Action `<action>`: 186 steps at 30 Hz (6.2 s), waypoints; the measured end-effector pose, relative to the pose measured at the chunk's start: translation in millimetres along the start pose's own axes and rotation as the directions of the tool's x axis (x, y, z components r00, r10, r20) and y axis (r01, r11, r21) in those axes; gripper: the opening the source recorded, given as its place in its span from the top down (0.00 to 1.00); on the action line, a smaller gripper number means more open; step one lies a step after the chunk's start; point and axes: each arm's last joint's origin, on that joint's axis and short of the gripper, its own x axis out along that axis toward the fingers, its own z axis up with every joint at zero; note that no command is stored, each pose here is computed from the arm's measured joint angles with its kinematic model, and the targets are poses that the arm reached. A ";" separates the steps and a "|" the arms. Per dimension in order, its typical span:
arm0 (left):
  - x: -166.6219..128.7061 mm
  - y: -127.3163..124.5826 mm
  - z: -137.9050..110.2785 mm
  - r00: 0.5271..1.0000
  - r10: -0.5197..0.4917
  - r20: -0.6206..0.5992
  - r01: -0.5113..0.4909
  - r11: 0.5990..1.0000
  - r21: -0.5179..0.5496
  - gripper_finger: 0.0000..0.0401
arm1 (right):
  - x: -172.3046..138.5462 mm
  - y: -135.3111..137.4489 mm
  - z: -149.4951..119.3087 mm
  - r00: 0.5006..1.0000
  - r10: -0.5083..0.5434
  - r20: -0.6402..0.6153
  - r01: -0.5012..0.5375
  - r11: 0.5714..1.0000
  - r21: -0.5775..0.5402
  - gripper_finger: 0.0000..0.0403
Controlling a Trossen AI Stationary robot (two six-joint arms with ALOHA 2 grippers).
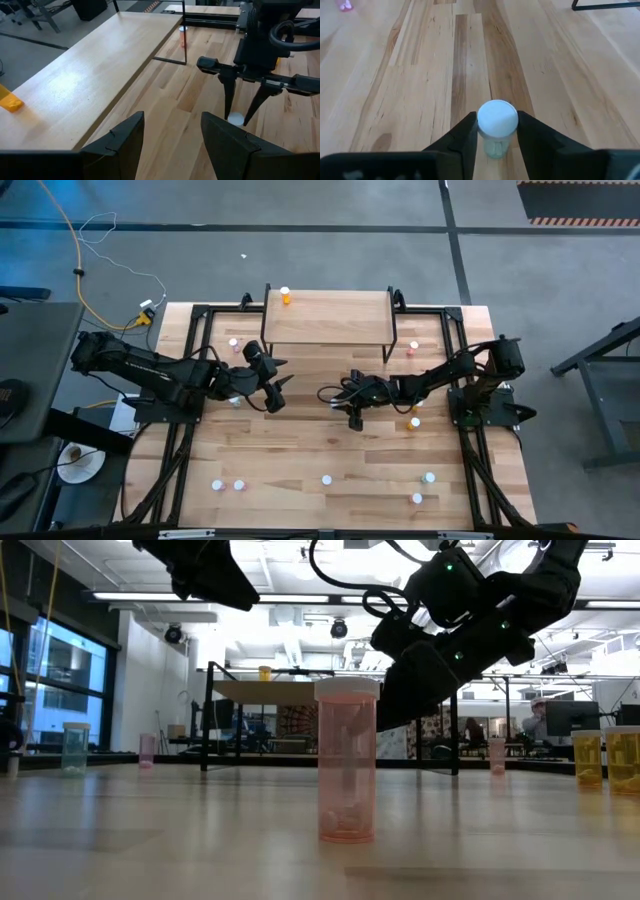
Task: Pick and place medicine bottles onto shelf by color
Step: Put the top right blue pill bottle on the shelf, then put the bottom right purple pill bottle on the shelf
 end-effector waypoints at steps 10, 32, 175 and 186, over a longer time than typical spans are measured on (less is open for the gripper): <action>0.0 0.0 0.0 1.000 0.000 0.000 0.000 1.000 0.000 0.53 | -0.1 -0.3 0.3 1.000 -0.010 0.003 0.010 1.000 -0.005 0.72; 0.0 -0.6 -0.2 1.000 -0.022 -0.005 0.022 1.000 0.000 0.53 | -30.1 0.2 32.1 0.990 -0.002 0.141 0.000 1.000 0.016 0.73; 21.6 33.0 9.9 0.999 0.031 0.011 -0.030 0.999 -0.031 0.53 | -150.6 -203.4 103.9 0.787 -0.612 -0.074 0.603 0.740 0.297 0.63; 21.5 33.0 10.1 0.999 0.031 0.012 -0.031 1.000 -0.006 0.53 | -163.5 -193.4 113.1 0.791 -0.611 -0.016 0.587 0.753 0.297 0.63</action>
